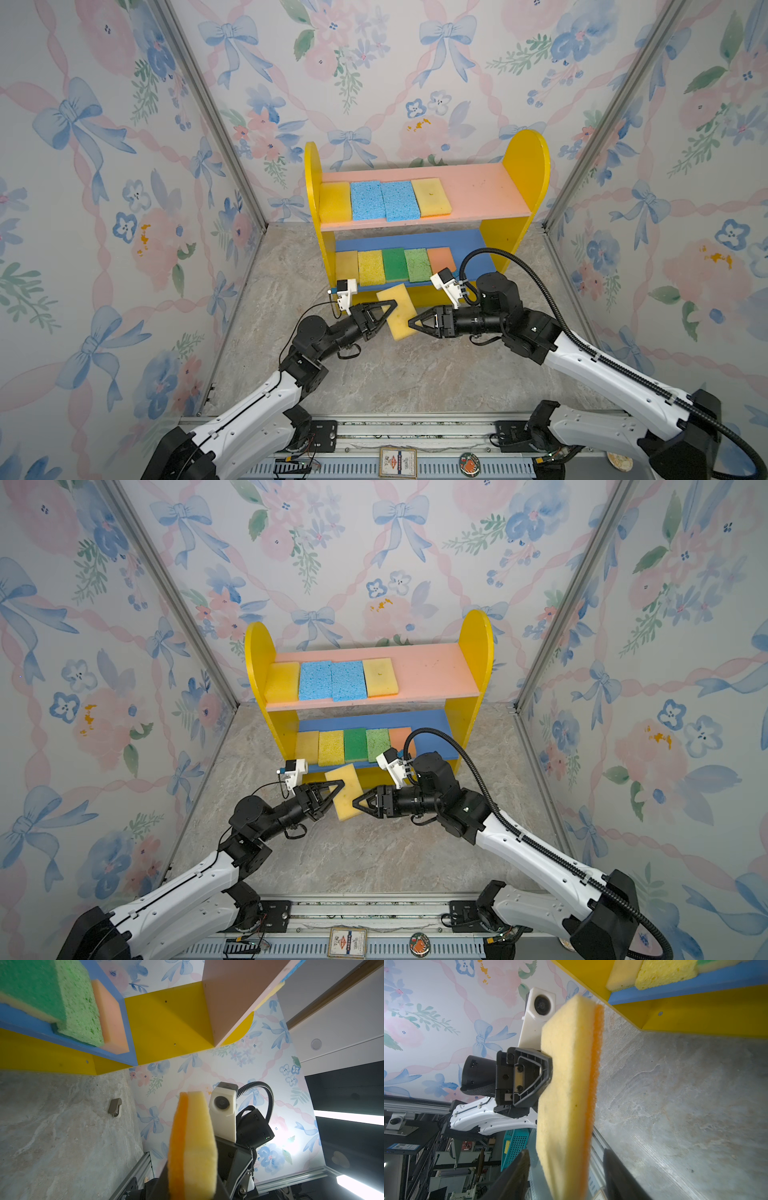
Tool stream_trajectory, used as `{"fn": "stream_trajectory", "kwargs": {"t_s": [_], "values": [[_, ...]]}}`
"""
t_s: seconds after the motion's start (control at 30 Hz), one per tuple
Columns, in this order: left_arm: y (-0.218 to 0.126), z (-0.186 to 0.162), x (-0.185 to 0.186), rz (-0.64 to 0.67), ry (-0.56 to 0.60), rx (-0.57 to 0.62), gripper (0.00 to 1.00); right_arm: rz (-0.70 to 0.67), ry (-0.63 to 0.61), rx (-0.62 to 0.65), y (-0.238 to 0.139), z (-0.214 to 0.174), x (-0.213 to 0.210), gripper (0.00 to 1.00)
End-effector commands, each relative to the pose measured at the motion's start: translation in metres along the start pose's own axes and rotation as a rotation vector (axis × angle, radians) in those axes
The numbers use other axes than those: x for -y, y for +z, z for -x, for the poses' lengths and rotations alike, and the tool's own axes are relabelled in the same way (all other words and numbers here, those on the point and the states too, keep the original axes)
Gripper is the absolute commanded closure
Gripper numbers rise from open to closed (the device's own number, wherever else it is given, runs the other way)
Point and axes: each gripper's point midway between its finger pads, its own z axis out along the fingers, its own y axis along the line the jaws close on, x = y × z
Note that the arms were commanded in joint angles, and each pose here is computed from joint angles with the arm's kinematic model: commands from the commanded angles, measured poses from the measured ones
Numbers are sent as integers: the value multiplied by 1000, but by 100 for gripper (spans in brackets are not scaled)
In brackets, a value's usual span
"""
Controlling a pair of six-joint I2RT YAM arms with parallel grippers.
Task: Place and organize the cleaning sponges onto the shelf
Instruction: 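Raise the sponge with the right gripper up to the pink top shelf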
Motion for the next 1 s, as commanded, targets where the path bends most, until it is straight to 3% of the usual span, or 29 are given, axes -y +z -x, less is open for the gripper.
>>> {"fn": "stream_trajectory", "kwargs": {"t_s": [0.0, 0.27, 0.37, 0.43, 0.47, 0.5, 0.53, 0.77, 0.83, 0.97], "values": [[0, 4, 24, -66, 28, 15, 78, -13, 15, -13, 3, -5, 6, 46], [0, 4, 22, -63, 27, 19, 78, -22, 13, 17, -5, -2, 5, 76], [-1, 4, 21, -59, 24, 24, 74, -39, 12, 30, -8, 0, 7, 81], [-1, 5, 20, -59, 22, 26, 59, -51, 7, 40, -11, 1, 7, 82], [-2, 4, 20, -59, 22, 23, 44, -61, 4, 44, -13, 1, 7, 83], [-2, 4, 20, -59, 23, 21, 7, -73, -2, 51, -16, 3, 7, 84], [-3, 4, 19, -59, 24, 18, 2, -83, -11, 57, -18, 4, 6, 84], [-29, 20, 18, -41, 62, 50, 2, -237, -124, 126, -59, 22, -5, 85], [-35, 27, 16, 17, 126, 57, 2, -269, -184, 143, -76, 29, -19, 85], [-52, 45, -2, 257, 298, 77, 2, -356, -281, 201, -115, 46, -45, 85]]}}
